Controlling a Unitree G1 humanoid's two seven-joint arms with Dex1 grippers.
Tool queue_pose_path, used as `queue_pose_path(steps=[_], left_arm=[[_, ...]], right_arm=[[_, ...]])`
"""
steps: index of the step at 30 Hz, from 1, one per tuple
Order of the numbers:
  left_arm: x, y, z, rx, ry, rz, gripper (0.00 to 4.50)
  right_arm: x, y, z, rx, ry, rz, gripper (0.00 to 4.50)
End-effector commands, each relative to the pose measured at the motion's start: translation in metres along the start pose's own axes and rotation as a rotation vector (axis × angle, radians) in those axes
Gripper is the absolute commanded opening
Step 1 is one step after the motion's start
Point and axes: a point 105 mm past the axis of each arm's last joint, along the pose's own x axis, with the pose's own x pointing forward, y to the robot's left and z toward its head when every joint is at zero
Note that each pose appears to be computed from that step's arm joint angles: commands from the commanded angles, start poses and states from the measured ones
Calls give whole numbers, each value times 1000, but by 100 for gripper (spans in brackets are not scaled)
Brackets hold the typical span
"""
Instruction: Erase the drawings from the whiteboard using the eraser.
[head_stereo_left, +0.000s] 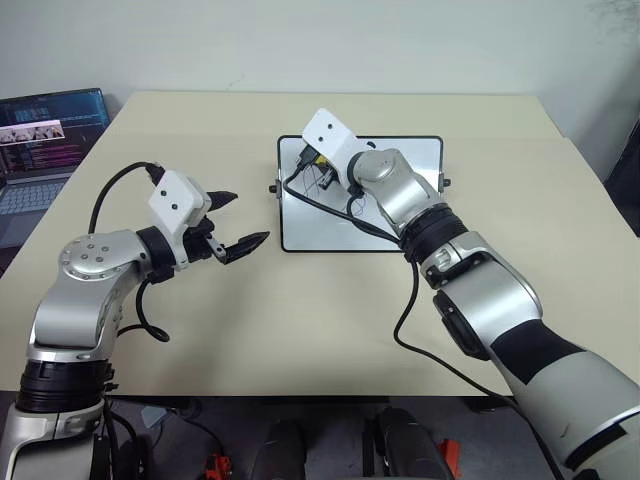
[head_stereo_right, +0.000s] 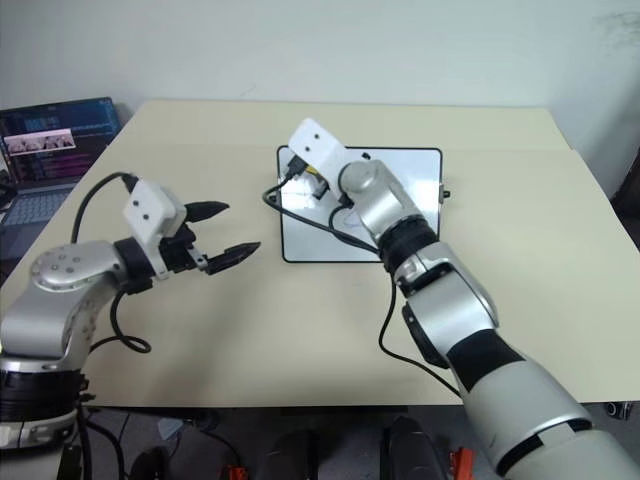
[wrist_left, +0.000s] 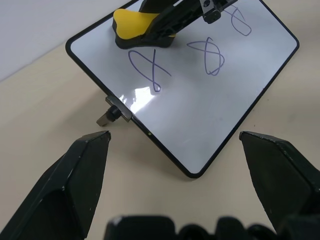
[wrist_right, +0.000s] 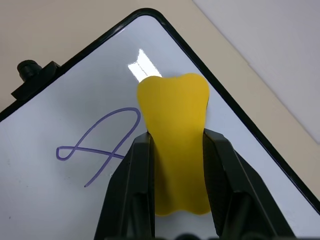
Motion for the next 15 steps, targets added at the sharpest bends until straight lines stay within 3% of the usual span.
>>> queue_pose_path(steps=[1, 8, 15], left_arm=[[-4, 2, 15, 41, -40, 15, 450], [-3, 2, 17, 43, -48, 14, 450], [-3, 2, 17, 41, -45, 10, 450]], right_arm=[[3, 14, -2, -54, 26, 41, 98], [10, 69, -48, -60, 130, 207, 98], [9, 87, -58, -65, 149, 262, 98]])
